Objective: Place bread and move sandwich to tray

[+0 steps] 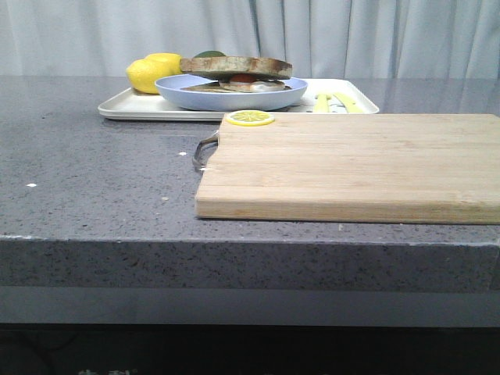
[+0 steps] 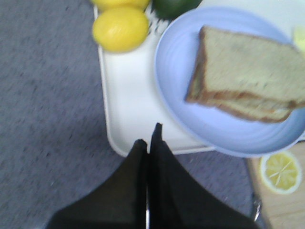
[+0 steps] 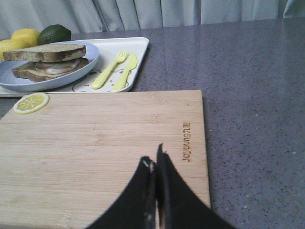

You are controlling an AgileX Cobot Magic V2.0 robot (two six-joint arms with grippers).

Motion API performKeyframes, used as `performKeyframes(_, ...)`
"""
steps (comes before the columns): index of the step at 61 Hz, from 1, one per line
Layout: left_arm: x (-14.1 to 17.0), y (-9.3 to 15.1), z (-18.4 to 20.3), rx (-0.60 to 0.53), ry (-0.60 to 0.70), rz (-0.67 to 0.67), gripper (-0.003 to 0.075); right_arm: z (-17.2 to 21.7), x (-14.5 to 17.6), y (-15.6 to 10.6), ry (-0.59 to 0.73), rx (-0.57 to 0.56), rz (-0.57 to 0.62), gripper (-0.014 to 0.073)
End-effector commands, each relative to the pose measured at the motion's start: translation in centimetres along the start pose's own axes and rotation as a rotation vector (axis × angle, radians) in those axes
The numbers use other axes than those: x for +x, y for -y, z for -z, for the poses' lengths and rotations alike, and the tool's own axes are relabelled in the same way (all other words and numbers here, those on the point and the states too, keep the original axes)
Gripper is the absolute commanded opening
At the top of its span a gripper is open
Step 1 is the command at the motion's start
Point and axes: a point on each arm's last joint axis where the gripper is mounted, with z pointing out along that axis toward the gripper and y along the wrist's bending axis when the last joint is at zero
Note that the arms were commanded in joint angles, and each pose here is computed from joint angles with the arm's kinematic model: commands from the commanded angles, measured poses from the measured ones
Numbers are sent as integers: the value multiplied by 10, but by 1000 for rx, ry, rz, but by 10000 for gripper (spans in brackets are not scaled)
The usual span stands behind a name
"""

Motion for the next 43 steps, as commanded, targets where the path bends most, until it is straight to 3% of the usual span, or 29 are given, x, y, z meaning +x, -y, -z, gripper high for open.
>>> performKeyframes(1,15,-2,41,-52,40,-20,-20,2,-15,-1,95,3,-6,-59)
performKeyframes(10,45,-16,51,-89,13,12,-20,2,-15,-1,95,3,-6,-59)
performKeyframes(21,88,-27,70,-112,81,52,-20,2,-15,-1,95,3,-6,-59)
performKeyframes(43,194,-25,99,-96,408,35,-20,2,-15,-1,95,3,-6,-59)
